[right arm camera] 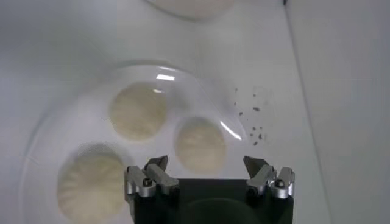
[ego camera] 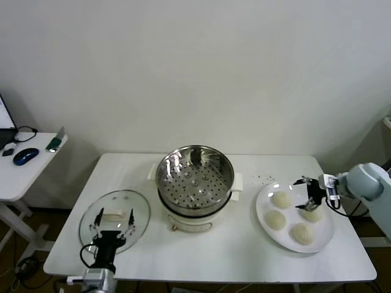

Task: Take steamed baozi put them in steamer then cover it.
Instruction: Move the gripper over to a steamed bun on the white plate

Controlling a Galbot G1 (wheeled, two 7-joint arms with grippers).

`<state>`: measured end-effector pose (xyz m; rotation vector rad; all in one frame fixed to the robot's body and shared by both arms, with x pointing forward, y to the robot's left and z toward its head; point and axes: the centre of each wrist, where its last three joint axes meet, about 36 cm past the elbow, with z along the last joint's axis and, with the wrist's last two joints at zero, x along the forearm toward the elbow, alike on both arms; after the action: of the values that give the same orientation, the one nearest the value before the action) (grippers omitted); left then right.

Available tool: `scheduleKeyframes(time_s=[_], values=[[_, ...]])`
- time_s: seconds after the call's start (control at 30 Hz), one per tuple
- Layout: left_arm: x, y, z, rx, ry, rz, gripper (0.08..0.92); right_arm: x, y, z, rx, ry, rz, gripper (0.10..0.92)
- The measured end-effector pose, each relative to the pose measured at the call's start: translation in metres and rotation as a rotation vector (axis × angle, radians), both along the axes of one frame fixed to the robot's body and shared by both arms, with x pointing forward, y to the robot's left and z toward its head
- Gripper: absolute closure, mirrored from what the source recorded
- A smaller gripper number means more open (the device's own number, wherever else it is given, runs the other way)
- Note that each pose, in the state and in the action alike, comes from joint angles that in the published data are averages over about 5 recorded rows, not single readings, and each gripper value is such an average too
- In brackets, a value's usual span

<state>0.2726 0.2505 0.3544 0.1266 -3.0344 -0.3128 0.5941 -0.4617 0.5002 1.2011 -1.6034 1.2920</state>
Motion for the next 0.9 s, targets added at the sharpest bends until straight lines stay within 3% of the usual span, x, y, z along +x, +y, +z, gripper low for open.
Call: scheduleKeyframes(time_s=[0.4, 0.9], values=[[0.003, 0.003, 0.005, 0.024, 0.019, -0.003, 0.177, 0.049, 0.029, -0.031, -0.11, 0.133, 0.05, 0.2], [0.002, 0.01, 0.006, 0.057, 0.036, -0.001, 0.177, 0.085, 0.06, -0.042, -0.163, 0.179, 0.085, 0.2]])
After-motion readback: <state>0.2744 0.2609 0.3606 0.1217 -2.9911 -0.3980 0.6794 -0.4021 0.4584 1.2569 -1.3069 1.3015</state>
